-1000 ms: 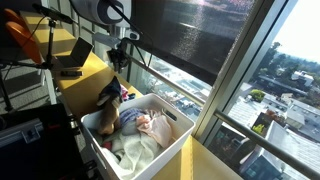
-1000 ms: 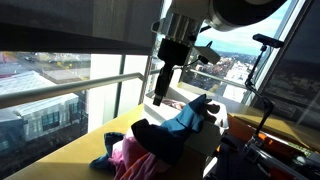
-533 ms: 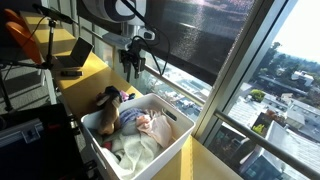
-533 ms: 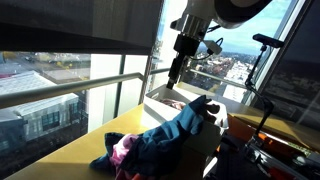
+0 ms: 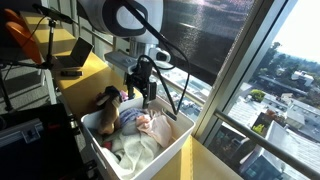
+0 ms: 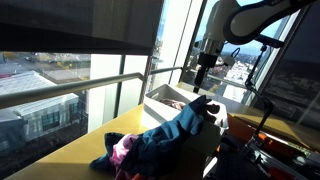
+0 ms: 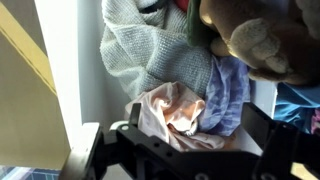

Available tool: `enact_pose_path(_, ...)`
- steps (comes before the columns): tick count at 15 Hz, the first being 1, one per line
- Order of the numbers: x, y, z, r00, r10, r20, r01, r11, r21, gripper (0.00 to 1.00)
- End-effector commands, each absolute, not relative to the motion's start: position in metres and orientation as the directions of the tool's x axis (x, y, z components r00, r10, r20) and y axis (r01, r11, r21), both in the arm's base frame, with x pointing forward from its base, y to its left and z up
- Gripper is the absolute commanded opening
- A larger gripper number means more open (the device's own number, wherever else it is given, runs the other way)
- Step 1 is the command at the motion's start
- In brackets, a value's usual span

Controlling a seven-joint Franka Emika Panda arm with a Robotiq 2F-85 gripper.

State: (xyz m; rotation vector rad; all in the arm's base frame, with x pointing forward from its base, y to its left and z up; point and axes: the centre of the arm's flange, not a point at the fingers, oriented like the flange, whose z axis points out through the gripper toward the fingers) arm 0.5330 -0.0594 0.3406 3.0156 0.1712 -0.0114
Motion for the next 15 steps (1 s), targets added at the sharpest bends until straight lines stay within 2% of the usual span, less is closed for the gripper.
enact_pose_path(1,0.508,-0.083,0.333,0.994,0.091,-0.062,0.098,-0.988,0.116,1.00)
enact_pose_path(7,0.480,-0.085,0.323,0.985,0.073,-0.154,0.087,-0.992,0.086,1.00)
enact_pose_path(15,0.428,-0.059,0.392,0.968,0.160,-0.192,0.164,-0.986,0.007,1.00)
